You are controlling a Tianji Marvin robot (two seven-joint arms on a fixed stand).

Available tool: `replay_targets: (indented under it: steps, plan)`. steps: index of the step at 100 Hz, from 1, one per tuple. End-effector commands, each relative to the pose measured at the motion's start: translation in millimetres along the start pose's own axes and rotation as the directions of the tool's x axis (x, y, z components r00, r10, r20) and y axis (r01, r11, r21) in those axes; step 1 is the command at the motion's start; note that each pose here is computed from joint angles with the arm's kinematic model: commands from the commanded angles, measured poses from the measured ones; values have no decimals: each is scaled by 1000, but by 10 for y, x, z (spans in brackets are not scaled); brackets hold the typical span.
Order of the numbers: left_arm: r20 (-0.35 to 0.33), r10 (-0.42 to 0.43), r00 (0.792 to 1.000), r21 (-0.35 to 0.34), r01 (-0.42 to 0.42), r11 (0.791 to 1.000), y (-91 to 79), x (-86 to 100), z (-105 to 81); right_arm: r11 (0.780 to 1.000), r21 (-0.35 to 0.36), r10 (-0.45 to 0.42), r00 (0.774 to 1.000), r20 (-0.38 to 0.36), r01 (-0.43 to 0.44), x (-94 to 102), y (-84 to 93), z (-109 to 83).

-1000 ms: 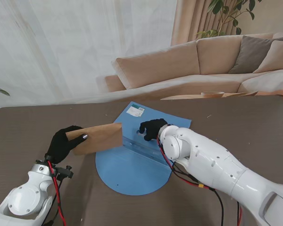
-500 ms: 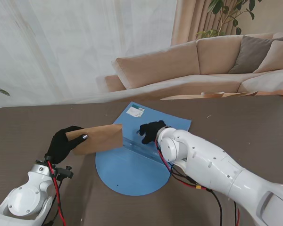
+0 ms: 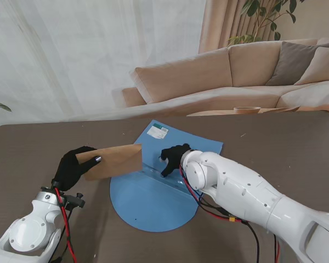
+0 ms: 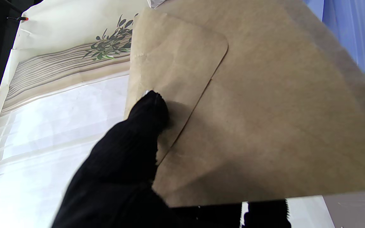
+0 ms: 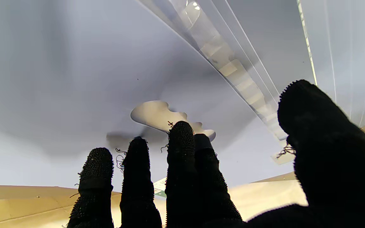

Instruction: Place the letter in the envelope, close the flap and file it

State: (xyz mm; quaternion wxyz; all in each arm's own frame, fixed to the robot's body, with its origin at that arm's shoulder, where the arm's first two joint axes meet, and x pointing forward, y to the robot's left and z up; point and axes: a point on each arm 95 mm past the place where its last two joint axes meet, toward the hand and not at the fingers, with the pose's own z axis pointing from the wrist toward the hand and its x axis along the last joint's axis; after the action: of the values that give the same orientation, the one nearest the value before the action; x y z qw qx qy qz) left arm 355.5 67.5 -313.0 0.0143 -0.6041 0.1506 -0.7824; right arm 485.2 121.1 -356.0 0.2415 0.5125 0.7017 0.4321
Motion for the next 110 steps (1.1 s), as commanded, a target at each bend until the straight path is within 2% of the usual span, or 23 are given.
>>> replay_targets:
  steps: [1, 37, 68, 78, 86, 110]
  plan:
    - [-2, -4, 1000, -15, 4, 1000, 34, 0, -23, 1000, 9, -1, 1000, -10, 2, 35, -37, -14]
    - [-8, -3, 1000, -20, 3, 1000, 40, 6, -35, 995, -94, -34, 999, -22, 32, 133, -26, -121]
    - [-10, -5, 1000, -19, 5, 1000, 34, 9, -41, 987, -162, 14, 1000, -26, -18, 172, 17, -190]
    - [-10, -7, 1000, -20, 7, 1000, 34, 12, -43, 987, -162, 22, 1000, -18, -25, 179, 34, -204]
    - [-10, -8, 1000, -20, 8, 1000, 35, 12, -44, 989, -136, 54, 998, -22, -57, 178, 40, -201]
    - [-13, -9, 1000, -16, 9, 1000, 31, 13, -44, 994, -92, 64, 998, -7, -64, 148, 11, -164]
